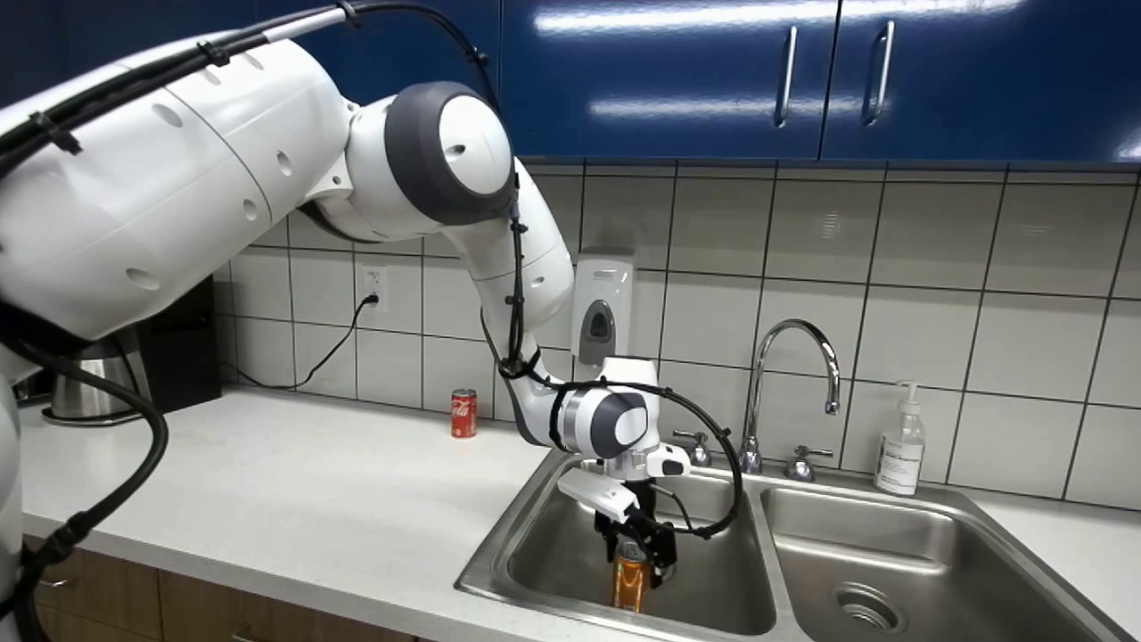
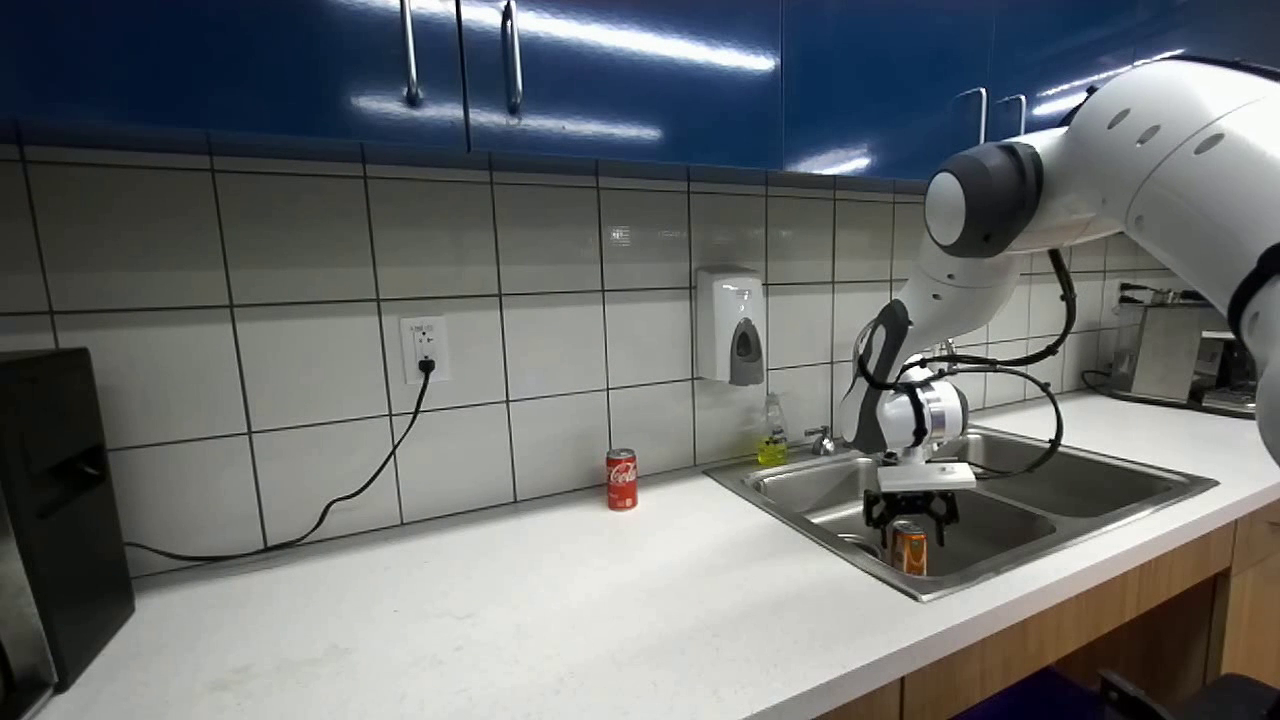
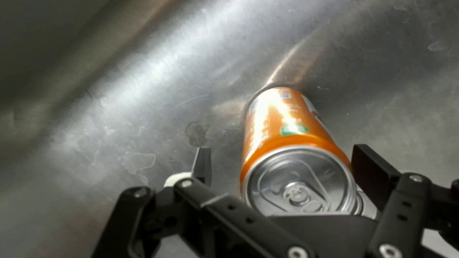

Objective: Remove the can from the sink

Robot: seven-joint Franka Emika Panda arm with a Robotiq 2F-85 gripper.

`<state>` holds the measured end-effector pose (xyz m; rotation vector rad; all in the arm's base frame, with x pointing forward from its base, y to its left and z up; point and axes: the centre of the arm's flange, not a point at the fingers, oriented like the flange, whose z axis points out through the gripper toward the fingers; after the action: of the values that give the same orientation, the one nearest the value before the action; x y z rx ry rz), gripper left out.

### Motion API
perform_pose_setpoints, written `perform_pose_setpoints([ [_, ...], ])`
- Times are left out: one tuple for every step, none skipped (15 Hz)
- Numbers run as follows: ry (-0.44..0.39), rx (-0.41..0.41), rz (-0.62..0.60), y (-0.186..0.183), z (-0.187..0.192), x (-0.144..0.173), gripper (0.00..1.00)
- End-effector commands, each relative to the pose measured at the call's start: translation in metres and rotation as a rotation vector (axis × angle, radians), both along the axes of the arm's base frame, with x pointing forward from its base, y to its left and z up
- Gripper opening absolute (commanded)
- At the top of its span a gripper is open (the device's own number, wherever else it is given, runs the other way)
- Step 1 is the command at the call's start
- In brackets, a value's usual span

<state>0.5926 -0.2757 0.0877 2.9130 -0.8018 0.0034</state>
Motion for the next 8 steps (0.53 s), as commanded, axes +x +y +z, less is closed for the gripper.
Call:
perform_pose_setpoints([
  [0.011, 0.029, 0.014, -0.0101, -0.0026, 0.0102, 1.00],
  [0.013, 0.029, 0.015, -0.0107, -0.0031, 0.0103, 1.00],
  [0.014, 0.028, 0.014, -0.0113, -0.0037, 0.0104, 0.82],
  [0.013, 0.028, 0.015, -0.0122, -0.0044, 0.0105, 0.74],
  [0.015, 0.029, 0.016, -0.0126, -0.0056, 0.0108, 0.65],
  [0.015, 0.029, 0.018, -0.0125, -0.0064, 0.0113, 0.58],
  [0.016, 0.028, 0.020, -0.0113, -0.0074, 0.0121, 0.49],
  [0.015, 0.028, 0.021, -0.0103, -0.0078, 0.0134, 0.42],
])
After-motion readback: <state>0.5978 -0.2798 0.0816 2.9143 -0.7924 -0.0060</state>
